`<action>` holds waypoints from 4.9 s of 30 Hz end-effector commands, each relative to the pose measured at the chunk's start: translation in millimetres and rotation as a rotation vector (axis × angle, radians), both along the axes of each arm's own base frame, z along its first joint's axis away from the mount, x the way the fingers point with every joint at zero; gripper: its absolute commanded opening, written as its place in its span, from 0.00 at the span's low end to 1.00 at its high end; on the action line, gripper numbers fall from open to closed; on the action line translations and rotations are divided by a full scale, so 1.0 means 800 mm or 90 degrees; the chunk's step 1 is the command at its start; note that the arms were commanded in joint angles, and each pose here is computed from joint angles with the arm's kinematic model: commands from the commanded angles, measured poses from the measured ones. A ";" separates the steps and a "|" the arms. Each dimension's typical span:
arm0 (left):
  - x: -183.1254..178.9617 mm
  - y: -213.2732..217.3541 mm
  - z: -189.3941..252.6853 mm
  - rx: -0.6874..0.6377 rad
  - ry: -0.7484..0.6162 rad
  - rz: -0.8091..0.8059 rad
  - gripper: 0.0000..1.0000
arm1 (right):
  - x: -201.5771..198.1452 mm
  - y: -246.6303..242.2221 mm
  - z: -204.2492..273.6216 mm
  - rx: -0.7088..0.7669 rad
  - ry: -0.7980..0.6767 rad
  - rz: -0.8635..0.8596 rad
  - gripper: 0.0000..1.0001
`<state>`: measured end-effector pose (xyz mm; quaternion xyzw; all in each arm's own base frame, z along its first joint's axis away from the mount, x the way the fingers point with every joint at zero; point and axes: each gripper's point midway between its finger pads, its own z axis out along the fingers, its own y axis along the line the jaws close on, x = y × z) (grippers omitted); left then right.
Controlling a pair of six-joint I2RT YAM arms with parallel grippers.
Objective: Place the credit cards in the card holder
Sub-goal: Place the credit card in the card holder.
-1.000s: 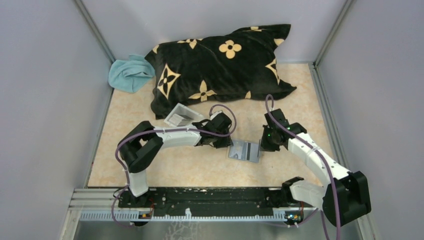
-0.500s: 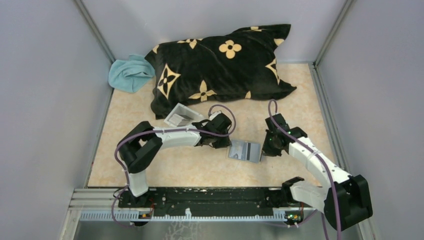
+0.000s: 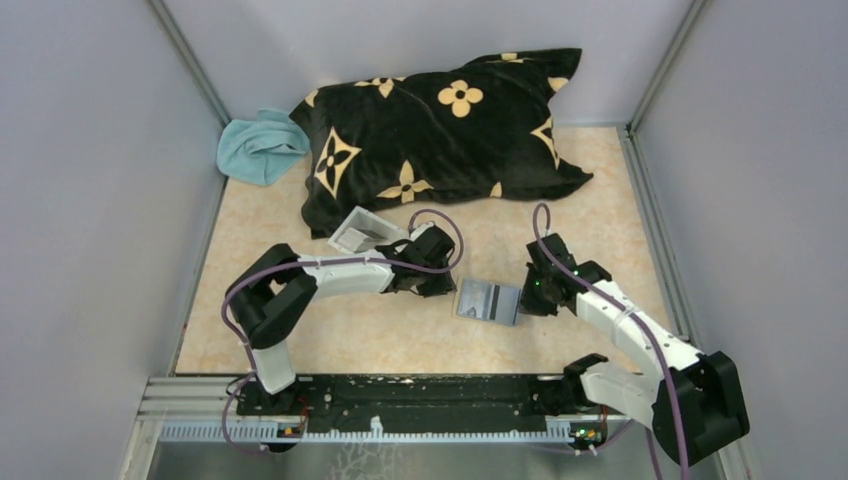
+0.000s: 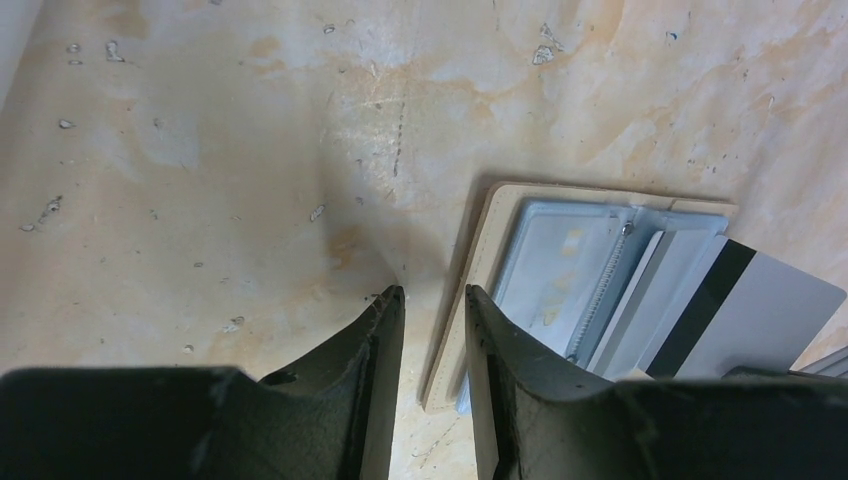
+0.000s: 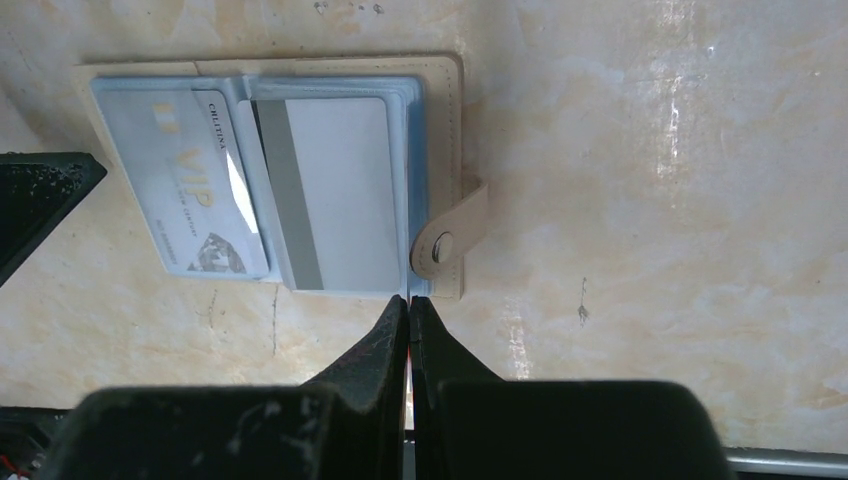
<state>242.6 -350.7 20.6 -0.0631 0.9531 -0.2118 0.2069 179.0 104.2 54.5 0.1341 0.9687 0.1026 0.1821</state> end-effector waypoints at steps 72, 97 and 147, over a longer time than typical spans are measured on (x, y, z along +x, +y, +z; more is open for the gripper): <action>-0.045 0.091 -0.075 0.170 0.101 0.022 0.31 | 0.011 -0.009 0.024 -0.069 -0.054 -0.016 0.00; -0.053 0.099 -0.083 0.177 0.117 0.028 0.30 | 0.024 0.021 0.032 -0.008 -0.076 0.024 0.00; -0.055 0.100 -0.089 0.188 0.133 0.036 0.29 | 0.016 0.019 0.008 -0.030 -0.051 0.057 0.00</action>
